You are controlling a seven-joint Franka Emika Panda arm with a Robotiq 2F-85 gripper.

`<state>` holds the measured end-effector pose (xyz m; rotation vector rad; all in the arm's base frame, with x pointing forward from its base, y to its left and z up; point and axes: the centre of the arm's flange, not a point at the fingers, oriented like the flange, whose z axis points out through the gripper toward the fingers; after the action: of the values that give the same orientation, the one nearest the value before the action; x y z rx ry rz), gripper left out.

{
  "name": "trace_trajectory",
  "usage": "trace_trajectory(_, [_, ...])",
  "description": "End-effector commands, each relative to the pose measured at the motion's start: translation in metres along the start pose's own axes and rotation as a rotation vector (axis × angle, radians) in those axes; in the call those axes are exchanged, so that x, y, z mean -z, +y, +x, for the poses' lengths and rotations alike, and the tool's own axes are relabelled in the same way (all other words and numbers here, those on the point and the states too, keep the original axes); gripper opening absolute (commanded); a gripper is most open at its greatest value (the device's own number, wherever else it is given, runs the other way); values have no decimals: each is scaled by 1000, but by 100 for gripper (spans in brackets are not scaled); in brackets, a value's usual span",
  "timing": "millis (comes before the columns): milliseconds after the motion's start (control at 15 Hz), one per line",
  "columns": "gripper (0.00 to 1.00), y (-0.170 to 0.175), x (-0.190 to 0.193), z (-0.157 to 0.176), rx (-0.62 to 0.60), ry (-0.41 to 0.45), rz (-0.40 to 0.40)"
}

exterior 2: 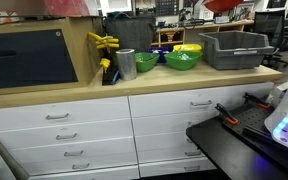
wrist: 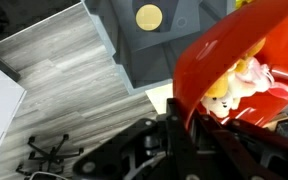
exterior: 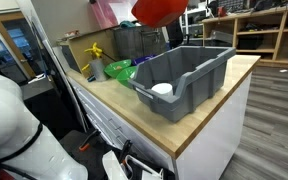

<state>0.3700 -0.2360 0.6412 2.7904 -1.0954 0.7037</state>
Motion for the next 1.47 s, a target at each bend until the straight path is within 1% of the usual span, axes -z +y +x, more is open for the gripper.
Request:
trace_trajectory(0, [3,25,16,5,5,15,-45])
trace_trajectory(267, [3,52,19,9,-16,62,-127])
trace_trajectory(400, [3,56,21,9,-16,81,-157])
trace_trajectory(667, [3,51,21,10,6,104,-195])
trace_trajectory(1000, [3,35,23,11,113,123,-307])
trace_trajectory(1400, [3,16,25,11,246,172,-436])
